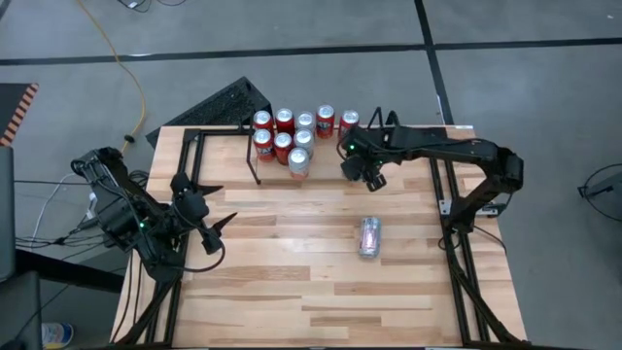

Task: Place canned beverage on shelf
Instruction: Put the green soda can on the shelf

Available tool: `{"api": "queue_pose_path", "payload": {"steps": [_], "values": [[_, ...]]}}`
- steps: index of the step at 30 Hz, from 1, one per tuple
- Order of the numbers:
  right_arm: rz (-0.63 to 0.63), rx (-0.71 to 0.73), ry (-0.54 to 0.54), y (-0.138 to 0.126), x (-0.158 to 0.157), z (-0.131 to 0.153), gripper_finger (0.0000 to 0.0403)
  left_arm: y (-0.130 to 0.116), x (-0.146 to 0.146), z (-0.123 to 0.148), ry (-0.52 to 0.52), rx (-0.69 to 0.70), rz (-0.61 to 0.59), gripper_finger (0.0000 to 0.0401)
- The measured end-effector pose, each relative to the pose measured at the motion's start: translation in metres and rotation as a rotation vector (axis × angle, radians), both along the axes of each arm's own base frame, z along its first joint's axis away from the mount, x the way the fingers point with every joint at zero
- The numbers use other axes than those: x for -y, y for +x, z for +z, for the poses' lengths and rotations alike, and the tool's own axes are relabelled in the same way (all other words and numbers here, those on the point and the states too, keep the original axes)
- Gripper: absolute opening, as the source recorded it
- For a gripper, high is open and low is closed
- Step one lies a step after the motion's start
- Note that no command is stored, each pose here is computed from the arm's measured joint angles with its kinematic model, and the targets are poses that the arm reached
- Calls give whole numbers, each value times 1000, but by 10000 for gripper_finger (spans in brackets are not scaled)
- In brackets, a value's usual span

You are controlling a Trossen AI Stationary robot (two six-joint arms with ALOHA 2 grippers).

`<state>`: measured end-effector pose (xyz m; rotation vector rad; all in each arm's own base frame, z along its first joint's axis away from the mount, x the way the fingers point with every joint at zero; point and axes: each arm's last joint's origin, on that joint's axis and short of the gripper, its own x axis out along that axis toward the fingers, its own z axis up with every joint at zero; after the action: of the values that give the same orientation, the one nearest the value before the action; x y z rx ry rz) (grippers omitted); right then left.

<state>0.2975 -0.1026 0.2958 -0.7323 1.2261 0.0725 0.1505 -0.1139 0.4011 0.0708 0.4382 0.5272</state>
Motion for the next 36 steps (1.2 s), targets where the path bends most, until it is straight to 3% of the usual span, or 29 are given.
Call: {"api": "queue_pose_path", "payload": {"steps": [4,9,21,36], "values": [[60,-63,-28,-3,3,-3,242,0,-1,0,7,-7,0,325],[286,-159,-114,-1,1,-5,243,-1,0,-1,9,-44,-27,325],[513,-264,-259,1,0,-4,243,-1,0,-1,53,-84,-59,325],[538,-287,-282,-1,3,-4,245,-1,0,-1,61,-89,-64,325]]}}
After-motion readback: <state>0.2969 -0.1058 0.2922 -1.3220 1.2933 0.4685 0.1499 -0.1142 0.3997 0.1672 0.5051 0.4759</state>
